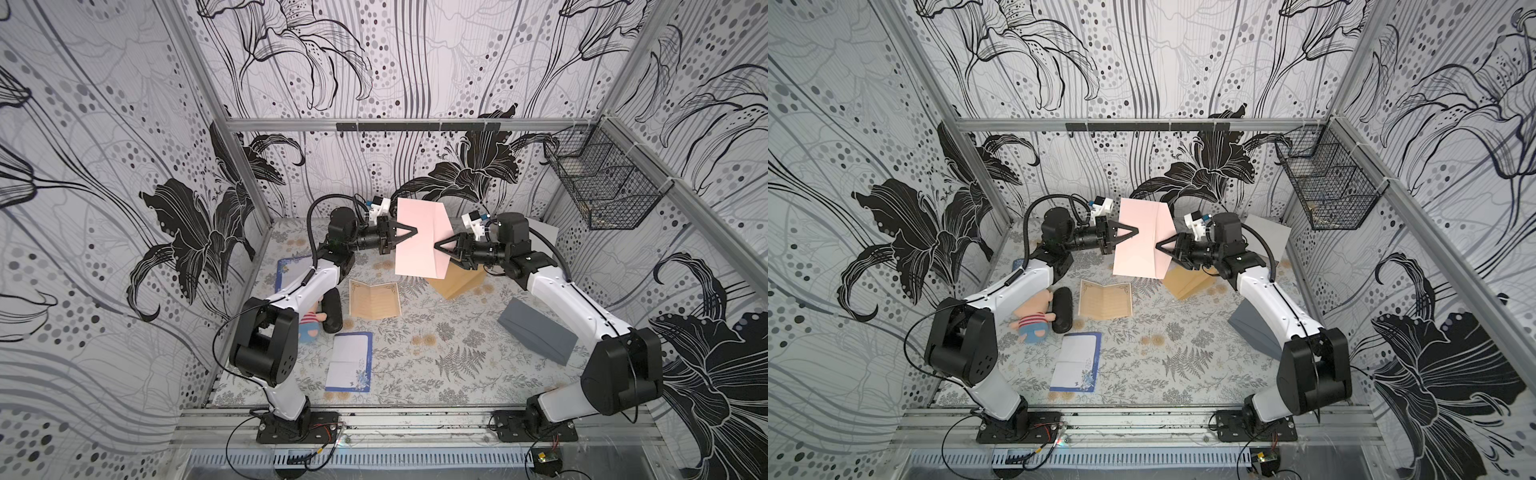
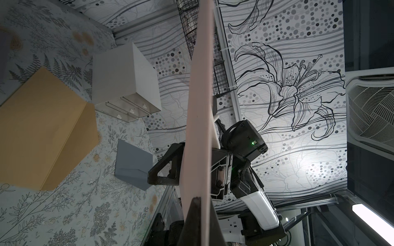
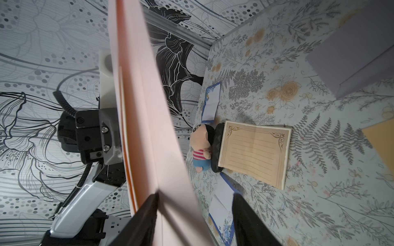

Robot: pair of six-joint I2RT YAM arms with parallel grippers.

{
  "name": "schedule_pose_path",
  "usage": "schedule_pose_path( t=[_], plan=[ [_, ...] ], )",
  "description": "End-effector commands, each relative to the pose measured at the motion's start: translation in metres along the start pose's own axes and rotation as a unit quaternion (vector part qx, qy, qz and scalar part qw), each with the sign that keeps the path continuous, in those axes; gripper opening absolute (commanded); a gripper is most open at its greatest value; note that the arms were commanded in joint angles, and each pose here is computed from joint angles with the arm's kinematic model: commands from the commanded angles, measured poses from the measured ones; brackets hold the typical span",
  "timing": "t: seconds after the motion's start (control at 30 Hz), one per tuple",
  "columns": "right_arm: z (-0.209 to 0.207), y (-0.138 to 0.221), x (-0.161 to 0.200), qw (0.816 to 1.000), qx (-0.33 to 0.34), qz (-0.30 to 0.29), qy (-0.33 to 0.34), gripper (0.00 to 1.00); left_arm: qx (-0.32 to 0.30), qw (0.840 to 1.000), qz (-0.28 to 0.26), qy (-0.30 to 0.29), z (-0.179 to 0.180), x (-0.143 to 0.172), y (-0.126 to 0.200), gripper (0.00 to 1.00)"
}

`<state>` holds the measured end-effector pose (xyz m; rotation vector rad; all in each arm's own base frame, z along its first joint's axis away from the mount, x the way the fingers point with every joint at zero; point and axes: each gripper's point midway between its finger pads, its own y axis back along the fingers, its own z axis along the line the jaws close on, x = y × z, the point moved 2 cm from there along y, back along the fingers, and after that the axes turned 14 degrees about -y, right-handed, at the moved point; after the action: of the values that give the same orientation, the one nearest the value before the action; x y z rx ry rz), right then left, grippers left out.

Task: Take the letter paper out of the envelope
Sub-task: Pick up the envelope from the center of the board.

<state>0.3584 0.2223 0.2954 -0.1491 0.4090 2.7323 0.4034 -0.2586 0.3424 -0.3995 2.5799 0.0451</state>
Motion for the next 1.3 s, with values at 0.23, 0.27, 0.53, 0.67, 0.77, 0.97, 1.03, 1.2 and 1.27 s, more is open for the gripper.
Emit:
schedule_pose_path(
  t=[0.23,0.27,0.53,0.67,0.77,0.97,1.03,1.2,1.27],
  plan=[
    [0.01,-0.01,0.013,0.998,-0.053,-0.011,-0.03,0.59,0.028,0.998,-0.048,-0.015,-0.016,-0.021,-0.007,0.0],
    [0.011,-0.01,0.013,0.998,-0.058,-0.01,-0.034,0.59,0.027,0.998,-0.048,-0.013,-0.015,-0.02,-0.007,0.0],
    [0.024,-0.002,0.024,0.994,-0.092,-0.004,-0.051,0.58,0.009,0.998,-0.055,-0.014,-0.006,-0.021,-0.007,0.0],
    [0.029,0.002,0.026,0.993,-0.103,-0.007,-0.058,0.53,0.005,0.998,-0.056,-0.007,0.001,-0.02,-0.009,0.0],
    [0.029,0.003,0.028,0.992,-0.104,-0.007,-0.064,0.49,0.003,0.998,-0.055,-0.006,0.004,-0.019,-0.01,0.0],
    [0.029,0.004,0.03,0.992,-0.105,-0.008,-0.07,0.39,-0.002,0.999,-0.053,-0.002,0.01,-0.017,-0.013,0.0],
    [0.029,0.004,0.031,0.992,-0.106,-0.008,-0.071,0.37,-0.003,0.999,-0.053,-0.002,0.011,-0.016,-0.013,0.0],
    [0.03,0.005,0.03,0.991,-0.107,-0.013,-0.076,0.24,-0.009,0.999,-0.05,-0.001,0.015,-0.013,-0.015,0.0],
    [0.032,0.006,0.029,0.992,-0.105,-0.018,-0.074,0.11,-0.015,0.999,-0.047,0.0,0.018,-0.012,-0.015,0.0]
  ],
)
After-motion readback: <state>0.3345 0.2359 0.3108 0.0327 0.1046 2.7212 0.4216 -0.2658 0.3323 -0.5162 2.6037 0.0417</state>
